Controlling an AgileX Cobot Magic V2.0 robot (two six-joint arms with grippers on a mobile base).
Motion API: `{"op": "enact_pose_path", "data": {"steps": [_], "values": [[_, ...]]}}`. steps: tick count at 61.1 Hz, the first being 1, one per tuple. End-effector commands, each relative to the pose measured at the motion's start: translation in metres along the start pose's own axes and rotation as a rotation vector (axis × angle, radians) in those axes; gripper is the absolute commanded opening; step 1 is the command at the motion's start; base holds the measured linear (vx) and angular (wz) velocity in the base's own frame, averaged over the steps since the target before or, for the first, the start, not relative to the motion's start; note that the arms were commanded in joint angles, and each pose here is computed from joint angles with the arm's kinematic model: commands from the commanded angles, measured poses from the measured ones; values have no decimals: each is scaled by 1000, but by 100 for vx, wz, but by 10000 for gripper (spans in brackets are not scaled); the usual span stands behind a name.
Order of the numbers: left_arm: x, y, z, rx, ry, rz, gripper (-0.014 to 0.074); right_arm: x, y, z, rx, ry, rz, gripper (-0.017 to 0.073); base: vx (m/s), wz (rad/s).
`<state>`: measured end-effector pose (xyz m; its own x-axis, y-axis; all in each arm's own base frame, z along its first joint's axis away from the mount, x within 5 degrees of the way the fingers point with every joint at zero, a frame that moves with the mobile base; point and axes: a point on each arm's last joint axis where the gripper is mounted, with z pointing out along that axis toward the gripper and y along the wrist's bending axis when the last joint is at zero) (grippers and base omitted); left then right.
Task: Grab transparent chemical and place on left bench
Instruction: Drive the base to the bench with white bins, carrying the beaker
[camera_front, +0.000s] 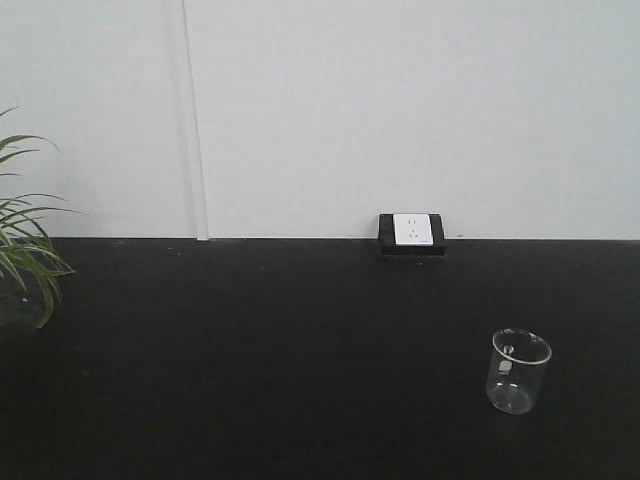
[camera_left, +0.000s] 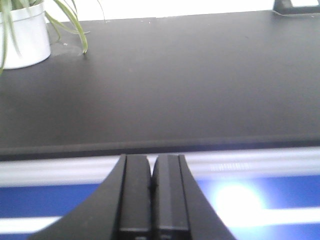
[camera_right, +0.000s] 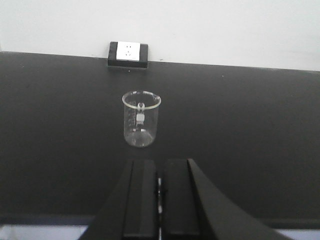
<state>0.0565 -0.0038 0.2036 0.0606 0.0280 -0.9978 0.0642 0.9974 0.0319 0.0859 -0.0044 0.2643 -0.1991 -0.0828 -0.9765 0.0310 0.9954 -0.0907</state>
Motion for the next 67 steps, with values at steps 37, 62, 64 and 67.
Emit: {"op": "enact_pose_path", "data": {"steps": [37, 62, 64, 67], "values": [[-3, 0, -1, -2, -81, -9, -3, -16, 0, -2, -3, -100, -7, -7, -40, 8], [-3, 0, -1, -2, -81, -9, -3, -16, 0, -2, -2, -100, -6, -7, -34, 24], [-3, 0, -1, -2, -81, -9, -3, -16, 0, -2, -2, -100, -6, -7, -25, 41], [-3, 0, -1, -2, -81, -9, -3, -16, 0, -2, -2, -100, -6, -7, -23, 45]]}}
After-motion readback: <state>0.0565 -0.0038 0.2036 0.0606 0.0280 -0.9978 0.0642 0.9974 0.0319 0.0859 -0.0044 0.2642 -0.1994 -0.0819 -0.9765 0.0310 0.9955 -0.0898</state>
